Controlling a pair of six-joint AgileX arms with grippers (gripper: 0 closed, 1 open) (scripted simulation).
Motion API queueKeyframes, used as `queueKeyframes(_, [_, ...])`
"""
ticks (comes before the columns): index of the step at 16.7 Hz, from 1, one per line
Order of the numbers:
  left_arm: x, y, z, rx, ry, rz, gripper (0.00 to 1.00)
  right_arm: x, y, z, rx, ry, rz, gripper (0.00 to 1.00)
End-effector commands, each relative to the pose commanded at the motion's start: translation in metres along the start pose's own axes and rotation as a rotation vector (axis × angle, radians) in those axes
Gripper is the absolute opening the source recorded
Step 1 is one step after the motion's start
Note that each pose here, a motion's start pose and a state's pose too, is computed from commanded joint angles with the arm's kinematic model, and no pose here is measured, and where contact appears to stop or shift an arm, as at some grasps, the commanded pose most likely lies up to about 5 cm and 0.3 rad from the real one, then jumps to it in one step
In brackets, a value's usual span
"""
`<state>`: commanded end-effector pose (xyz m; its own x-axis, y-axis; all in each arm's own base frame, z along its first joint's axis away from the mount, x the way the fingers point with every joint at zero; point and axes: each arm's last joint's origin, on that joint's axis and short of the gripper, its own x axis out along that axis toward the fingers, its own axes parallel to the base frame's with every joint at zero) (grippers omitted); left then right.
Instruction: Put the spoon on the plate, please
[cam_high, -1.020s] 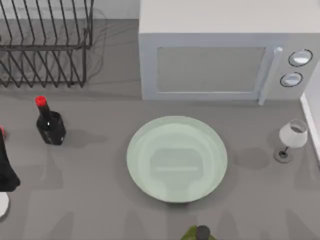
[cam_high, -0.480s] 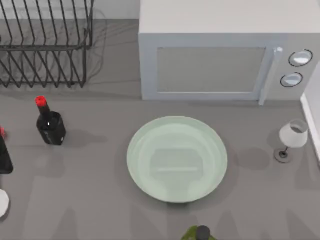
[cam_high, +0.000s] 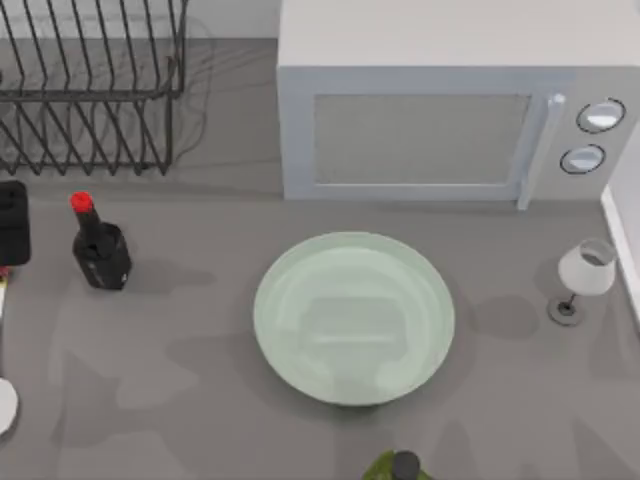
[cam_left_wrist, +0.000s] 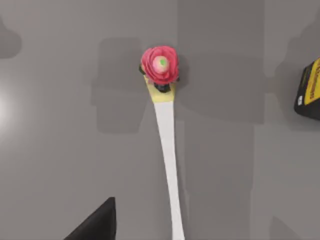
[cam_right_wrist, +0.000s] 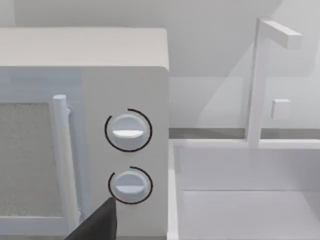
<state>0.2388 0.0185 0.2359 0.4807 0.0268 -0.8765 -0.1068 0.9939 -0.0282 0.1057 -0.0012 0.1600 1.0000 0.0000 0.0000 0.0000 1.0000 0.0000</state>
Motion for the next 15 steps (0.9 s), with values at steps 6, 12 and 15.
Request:
queueKeyframes(6, [0.063,0.013,0.043,-0.072,0.412,0.039,1.0,0.0,0.0,0.0,0.0,0.0,0.0,1.0])
queueKeyframes(12, [0.081,0.017,0.057,-0.089,0.495,0.052,1.0,0.0,0.0,0.0,0.0,0.0,0.0,1.0])
queueKeyframes(15, [0.08,0.015,0.056,-0.083,0.492,0.05,1.0,0.0,0.0,0.0,0.0,0.0,0.0,1.0])
